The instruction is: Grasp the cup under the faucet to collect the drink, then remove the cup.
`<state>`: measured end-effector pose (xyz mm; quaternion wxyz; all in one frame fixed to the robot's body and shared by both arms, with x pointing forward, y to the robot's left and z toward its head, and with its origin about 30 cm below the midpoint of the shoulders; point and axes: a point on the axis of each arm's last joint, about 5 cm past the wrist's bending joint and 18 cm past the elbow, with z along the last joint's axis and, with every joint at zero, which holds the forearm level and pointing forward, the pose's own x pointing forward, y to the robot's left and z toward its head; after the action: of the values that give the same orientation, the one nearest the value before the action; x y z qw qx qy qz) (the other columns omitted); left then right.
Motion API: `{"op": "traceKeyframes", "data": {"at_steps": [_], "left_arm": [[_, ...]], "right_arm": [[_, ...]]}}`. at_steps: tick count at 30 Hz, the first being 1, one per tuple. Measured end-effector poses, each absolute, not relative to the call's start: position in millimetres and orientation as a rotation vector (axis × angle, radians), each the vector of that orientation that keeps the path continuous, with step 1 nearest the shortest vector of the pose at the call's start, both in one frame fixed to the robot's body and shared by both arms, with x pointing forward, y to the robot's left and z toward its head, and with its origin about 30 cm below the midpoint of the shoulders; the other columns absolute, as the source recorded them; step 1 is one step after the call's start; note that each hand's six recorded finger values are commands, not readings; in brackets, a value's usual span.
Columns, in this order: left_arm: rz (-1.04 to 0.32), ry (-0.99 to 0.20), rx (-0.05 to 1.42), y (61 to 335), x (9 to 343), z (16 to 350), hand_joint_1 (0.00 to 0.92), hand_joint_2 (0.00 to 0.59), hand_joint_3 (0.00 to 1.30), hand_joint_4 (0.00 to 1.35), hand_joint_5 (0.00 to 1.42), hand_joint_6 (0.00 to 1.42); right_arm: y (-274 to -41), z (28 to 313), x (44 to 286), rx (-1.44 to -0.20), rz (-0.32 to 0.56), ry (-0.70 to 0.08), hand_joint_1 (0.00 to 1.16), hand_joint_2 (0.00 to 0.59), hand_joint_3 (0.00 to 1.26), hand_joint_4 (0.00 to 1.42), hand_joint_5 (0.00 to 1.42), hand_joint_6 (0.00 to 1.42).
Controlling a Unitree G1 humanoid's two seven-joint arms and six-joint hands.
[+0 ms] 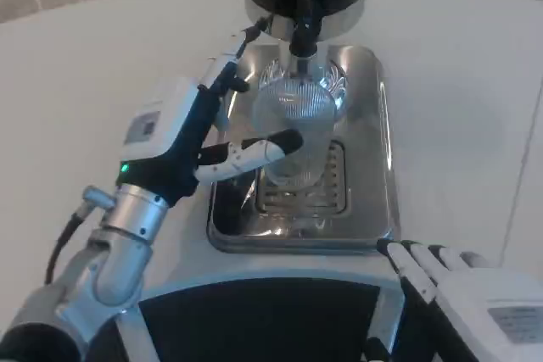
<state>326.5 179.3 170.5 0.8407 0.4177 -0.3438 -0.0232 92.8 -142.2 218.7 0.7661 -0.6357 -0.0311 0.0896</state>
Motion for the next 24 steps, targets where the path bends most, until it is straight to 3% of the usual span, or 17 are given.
{"op": "traceKeyframes", "data": {"at_steps": [5, 8, 13, 24], "left_arm": [[-0.032, -0.761, 0.874, 197, 320, 174, 0.054, 0.032, 0.00, 0.04, 0.40, 0.75], [-0.002, -0.761, 0.900, 217, 314, 175, 0.040, 0.033, 0.01, 0.08, 0.41, 0.75], [0.026, -0.738, 0.934, 240, 305, 172, 0.026, 0.044, 0.07, 0.12, 0.36, 0.58], [-0.008, -0.682, 1.035, 286, 271, 159, 0.031, 0.066, 0.12, 0.16, 0.32, 0.49]], "right_arm": [[-146, 220, 95, -1.321, 0.167, -0.096, 0.26, 0.462, 0.00, 0.00, 0.00, 0.00], [-151, 227, 101, -1.263, 0.099, -0.149, 0.26, 0.463, 0.00, 0.00, 0.00, 0.00], [-155, 234, 108, -1.181, 0.047, -0.211, 0.25, 0.475, 0.00, 0.00, 0.00, 0.00], [-166, 244, 121, -0.868, 0.012, -0.274, 0.22, 0.482, 0.00, 0.00, 0.00, 0.00]]}}
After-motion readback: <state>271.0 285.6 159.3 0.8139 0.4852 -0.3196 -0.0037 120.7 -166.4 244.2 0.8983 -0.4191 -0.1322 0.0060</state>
